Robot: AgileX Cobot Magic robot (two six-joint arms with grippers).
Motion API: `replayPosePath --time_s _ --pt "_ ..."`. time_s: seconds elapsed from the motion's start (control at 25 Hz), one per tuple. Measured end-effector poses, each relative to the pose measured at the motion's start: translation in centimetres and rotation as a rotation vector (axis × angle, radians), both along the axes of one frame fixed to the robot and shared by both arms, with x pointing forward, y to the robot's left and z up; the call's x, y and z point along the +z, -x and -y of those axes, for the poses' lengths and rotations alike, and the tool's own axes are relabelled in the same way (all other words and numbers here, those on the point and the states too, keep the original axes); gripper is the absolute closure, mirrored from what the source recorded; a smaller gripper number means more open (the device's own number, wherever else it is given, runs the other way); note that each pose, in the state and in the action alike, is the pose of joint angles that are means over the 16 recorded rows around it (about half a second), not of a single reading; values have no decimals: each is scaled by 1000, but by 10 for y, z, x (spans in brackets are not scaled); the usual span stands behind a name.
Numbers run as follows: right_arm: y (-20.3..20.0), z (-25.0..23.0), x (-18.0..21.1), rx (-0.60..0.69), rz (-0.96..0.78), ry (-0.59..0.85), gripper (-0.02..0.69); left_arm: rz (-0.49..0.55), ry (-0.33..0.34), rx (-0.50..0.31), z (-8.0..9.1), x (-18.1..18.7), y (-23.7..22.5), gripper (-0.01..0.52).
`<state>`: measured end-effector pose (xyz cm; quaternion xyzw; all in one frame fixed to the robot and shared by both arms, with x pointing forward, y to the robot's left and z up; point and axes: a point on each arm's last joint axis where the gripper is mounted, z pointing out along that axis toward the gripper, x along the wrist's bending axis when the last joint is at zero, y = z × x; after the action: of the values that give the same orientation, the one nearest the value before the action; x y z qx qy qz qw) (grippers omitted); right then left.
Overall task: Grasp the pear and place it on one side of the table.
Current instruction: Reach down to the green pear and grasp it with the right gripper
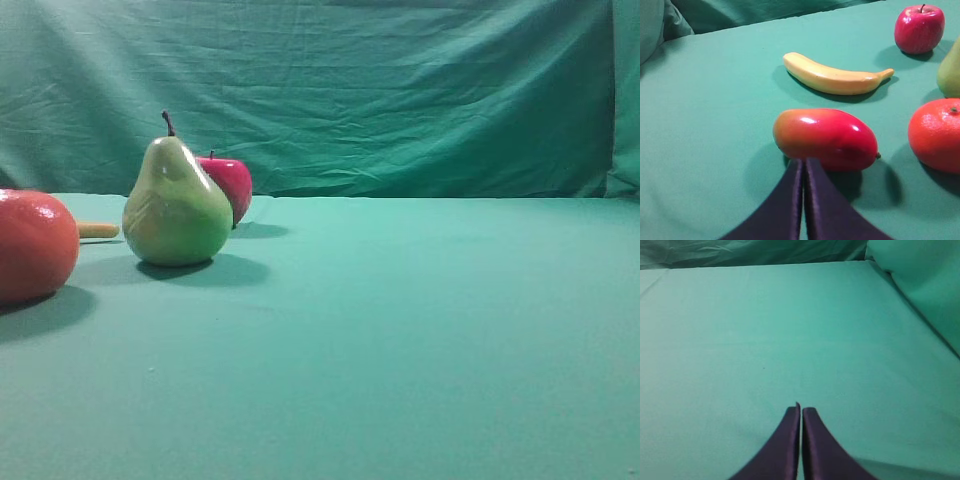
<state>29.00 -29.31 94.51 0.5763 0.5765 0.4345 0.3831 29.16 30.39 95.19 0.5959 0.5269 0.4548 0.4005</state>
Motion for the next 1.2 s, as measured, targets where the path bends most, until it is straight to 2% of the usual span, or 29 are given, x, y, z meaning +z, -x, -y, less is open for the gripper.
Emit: replayPosePath --time_s 0.72,1.2 --pt "0 0 0 0 3 -8 665 0 0 0 0 0 0 514" --pt "-3 -4 12 -27 126 -252 665 0 0 0 0 0 0 514"
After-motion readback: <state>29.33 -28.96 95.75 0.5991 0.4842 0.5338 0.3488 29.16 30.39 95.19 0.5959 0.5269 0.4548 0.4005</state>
